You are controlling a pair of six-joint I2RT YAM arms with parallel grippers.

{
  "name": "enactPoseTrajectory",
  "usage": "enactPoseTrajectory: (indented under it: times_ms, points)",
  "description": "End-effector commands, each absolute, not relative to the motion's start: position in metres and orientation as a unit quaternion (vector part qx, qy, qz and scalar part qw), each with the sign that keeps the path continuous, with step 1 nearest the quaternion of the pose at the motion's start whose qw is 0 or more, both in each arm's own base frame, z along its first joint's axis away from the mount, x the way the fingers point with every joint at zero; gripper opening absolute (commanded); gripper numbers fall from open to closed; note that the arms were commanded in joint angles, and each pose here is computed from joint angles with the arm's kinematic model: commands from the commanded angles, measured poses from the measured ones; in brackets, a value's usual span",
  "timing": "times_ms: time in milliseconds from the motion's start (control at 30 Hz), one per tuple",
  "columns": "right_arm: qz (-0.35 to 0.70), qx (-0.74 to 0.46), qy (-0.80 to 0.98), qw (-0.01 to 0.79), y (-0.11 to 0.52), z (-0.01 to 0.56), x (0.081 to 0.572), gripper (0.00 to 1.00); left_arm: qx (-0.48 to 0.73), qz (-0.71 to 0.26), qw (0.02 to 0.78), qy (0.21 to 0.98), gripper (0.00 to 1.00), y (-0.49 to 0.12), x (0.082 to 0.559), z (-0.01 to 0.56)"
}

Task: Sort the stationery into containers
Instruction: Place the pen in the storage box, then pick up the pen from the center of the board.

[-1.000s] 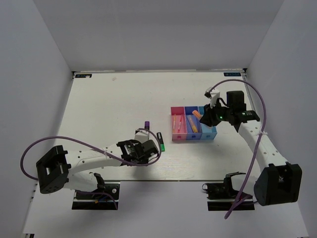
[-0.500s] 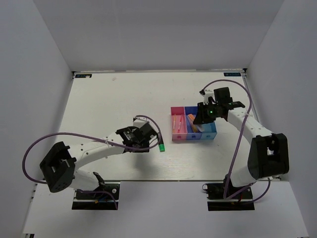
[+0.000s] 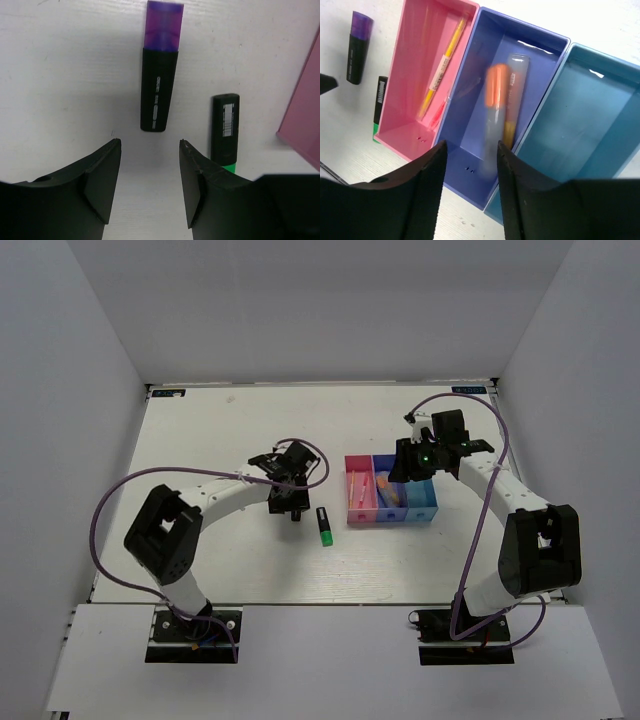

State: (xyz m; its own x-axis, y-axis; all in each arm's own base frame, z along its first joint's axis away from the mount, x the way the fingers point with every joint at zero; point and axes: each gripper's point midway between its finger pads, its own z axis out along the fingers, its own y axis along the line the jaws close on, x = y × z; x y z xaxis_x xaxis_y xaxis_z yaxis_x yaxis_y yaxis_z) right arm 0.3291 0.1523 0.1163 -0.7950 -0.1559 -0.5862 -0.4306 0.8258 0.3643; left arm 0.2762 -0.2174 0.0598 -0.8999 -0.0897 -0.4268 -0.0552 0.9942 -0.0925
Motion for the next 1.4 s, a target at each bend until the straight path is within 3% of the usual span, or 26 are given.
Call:
enactPoseTrajectory:
  times_ms: [0,200,400,433,500,667,767,900,967,1000,1067,1133,1167,1200,1233,1367]
  points:
    - [0.256,-0.169,0.901,0.305,0.158,0.137,0.340,0.49,-0.039,-0.072,0.224,0.971,0.61,-0.232,0.295,0.071]
    - [0.261,-0.170,0.899,0.309,0.158,0.146,0.334,0.49,-0.059,-0.052,0.213,0.974,0.61,-0.224,0.314,0.059]
    - [0.251,-0.212,0.872,0.362,0.150,0.170,0.316,0.32,-0.053,-0.032,0.204,0.977,0.61,-0.224,0.325,0.046]
    - [0.241,-0.206,0.861,0.399,0.145,0.185,0.311,0.30,-0.054,-0.028,0.197,0.979,0.61,-0.225,0.329,0.041]
    - [0.237,-0.197,0.862,0.402,0.138,0.180,0.304,0.40,-0.052,-0.027,0.198,0.978,0.60,-0.229,0.334,0.039]
    - [0.260,-0.210,0.868,0.368,0.138,0.175,0.277,0.39,-0.052,-0.001,0.192,0.980,0.53,-0.224,0.336,0.028]
    - [0.253,-0.203,0.864,0.384,0.134,0.179,0.272,0.28,-0.054,0.025,0.180,0.982,0.36,-0.215,0.328,0.020]
    - [0.240,-0.194,0.859,0.409,0.127,0.181,0.266,0.28,-0.053,0.037,0.177,0.982,0.06,-0.206,0.322,0.017]
    - [0.239,-0.191,0.860,0.409,0.125,0.179,0.264,0.34,-0.048,0.033,0.180,0.982,0.00,-0.205,0.318,0.025]
    - [0.239,-0.194,0.858,0.410,0.125,0.179,0.263,0.59,-0.035,0.029,0.185,0.982,0.00,-0.209,0.317,0.030]
    - [0.227,-0.195,0.859,0.414,0.120,0.173,0.263,0.85,-0.021,0.005,0.214,0.977,0.00,-0.223,0.318,0.058]
    - [0.205,-0.191,0.863,0.420,0.113,0.167,0.266,0.91,0.005,-0.017,0.229,0.973,0.00,-0.238,0.315,0.077]
    - [0.176,-0.179,0.862,0.441,0.103,0.168,0.274,0.84,0.015,-0.055,0.254,0.965,0.00,-0.258,0.318,0.108]
    - [0.144,-0.149,0.869,0.449,0.090,0.166,0.281,0.63,0.027,-0.068,0.259,0.963,0.00,-0.269,0.314,0.117]
    - [0.104,-0.121,0.876,0.454,0.074,0.163,0.286,0.08,0.038,-0.082,0.271,0.958,0.00,-0.279,0.315,0.129]
    - [0.040,-0.069,0.876,0.476,0.044,0.170,0.294,0.05,0.070,-0.186,0.291,0.936,0.00,-0.345,0.313,0.178]
